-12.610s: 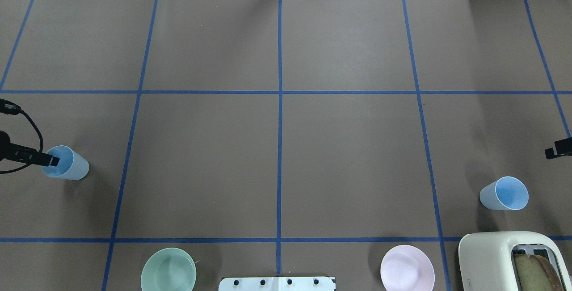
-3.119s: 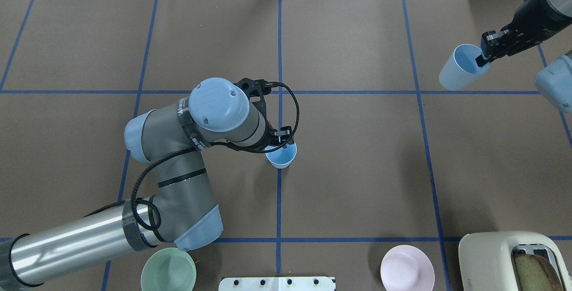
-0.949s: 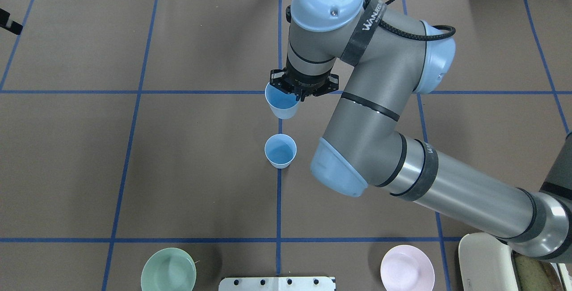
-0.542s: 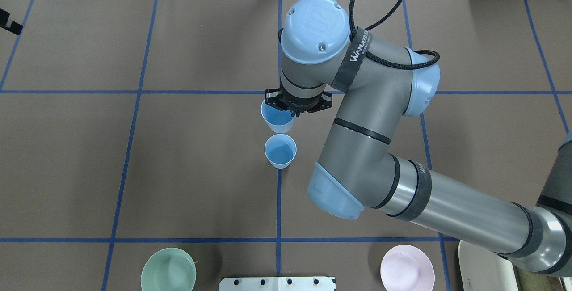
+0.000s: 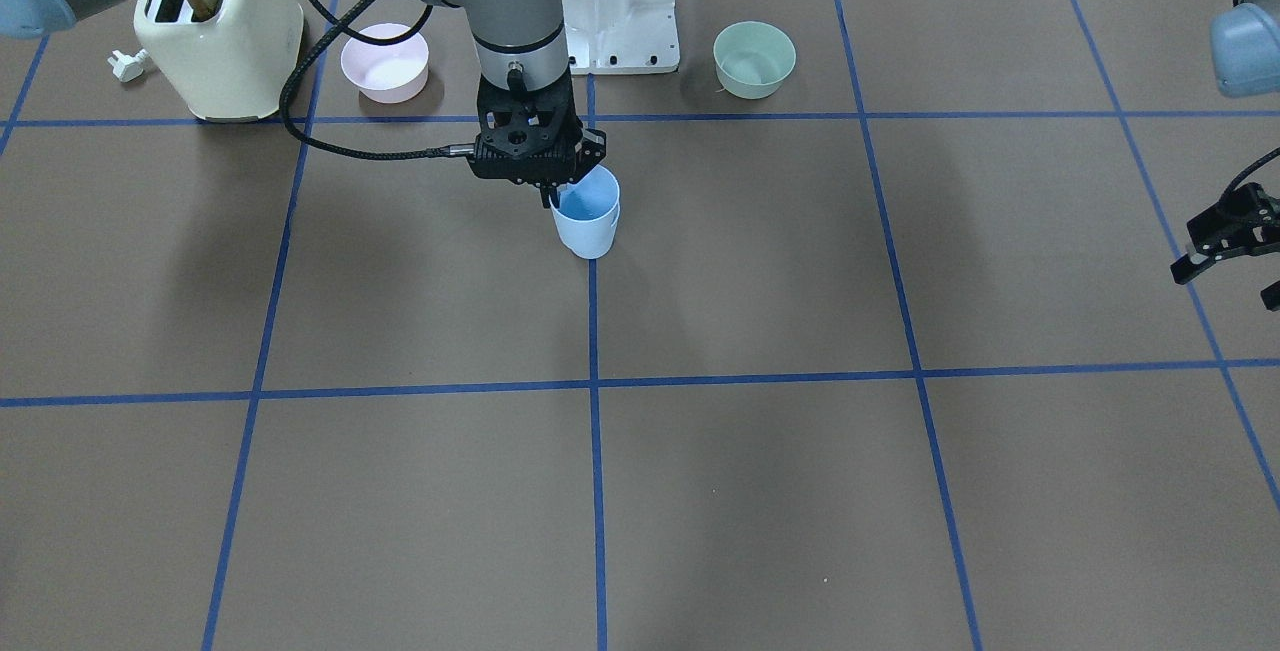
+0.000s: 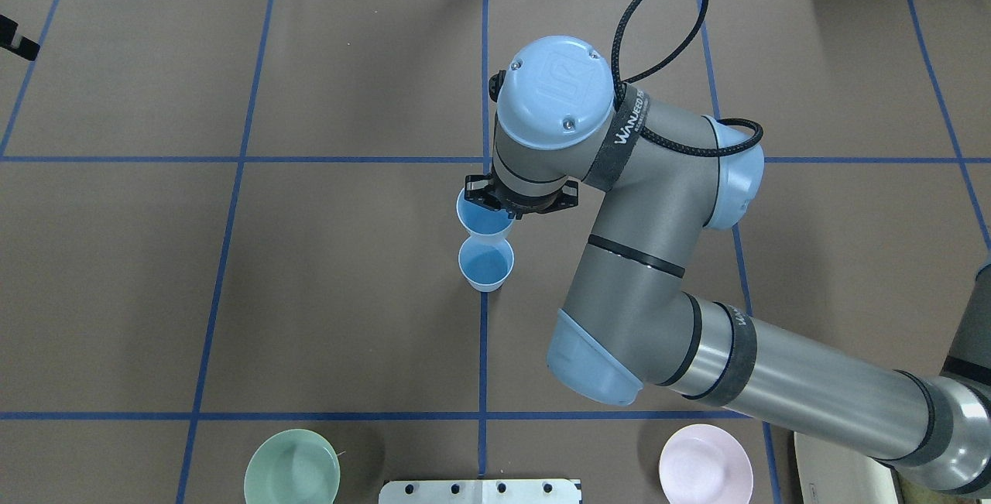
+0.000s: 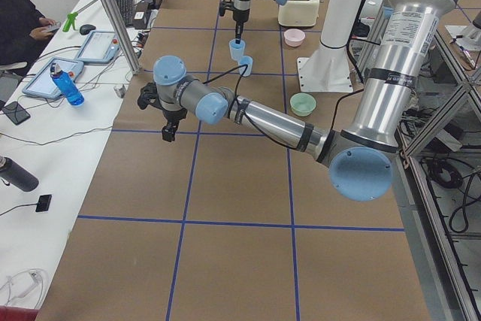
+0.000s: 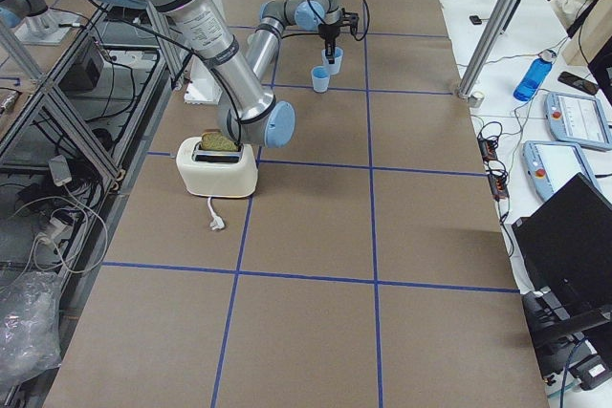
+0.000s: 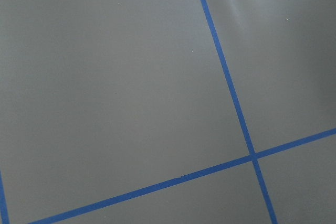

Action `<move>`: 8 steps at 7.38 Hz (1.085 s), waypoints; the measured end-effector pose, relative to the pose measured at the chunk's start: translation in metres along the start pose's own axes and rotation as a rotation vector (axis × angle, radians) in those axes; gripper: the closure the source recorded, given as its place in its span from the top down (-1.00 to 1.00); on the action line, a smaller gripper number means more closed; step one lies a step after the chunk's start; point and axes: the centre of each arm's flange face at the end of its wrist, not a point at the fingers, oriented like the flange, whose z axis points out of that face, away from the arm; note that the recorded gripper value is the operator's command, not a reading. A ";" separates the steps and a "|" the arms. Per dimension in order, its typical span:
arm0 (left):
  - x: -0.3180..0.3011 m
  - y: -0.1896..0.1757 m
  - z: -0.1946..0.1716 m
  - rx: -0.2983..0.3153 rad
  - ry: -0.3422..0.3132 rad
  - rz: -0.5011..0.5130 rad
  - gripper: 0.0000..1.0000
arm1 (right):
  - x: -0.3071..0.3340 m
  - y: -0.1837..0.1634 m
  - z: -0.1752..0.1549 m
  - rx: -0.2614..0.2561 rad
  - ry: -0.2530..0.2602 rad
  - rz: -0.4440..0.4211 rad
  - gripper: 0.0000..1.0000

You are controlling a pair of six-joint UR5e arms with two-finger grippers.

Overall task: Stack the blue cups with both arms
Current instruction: 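Carry the held cup with the right gripper above the centered cup, then lower the held cup into the centered cup and open the right gripper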

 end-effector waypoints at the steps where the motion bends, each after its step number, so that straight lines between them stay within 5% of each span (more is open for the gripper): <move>1: 0.000 0.000 0.000 -0.001 0.000 -0.001 0.95 | -0.001 0.004 -0.001 -0.001 -0.004 0.003 -1.00; 8: 0.000 0.000 0.002 -0.002 -0.001 -0.002 0.95 | 0.008 0.030 -0.001 0.004 -0.014 -0.004 -1.00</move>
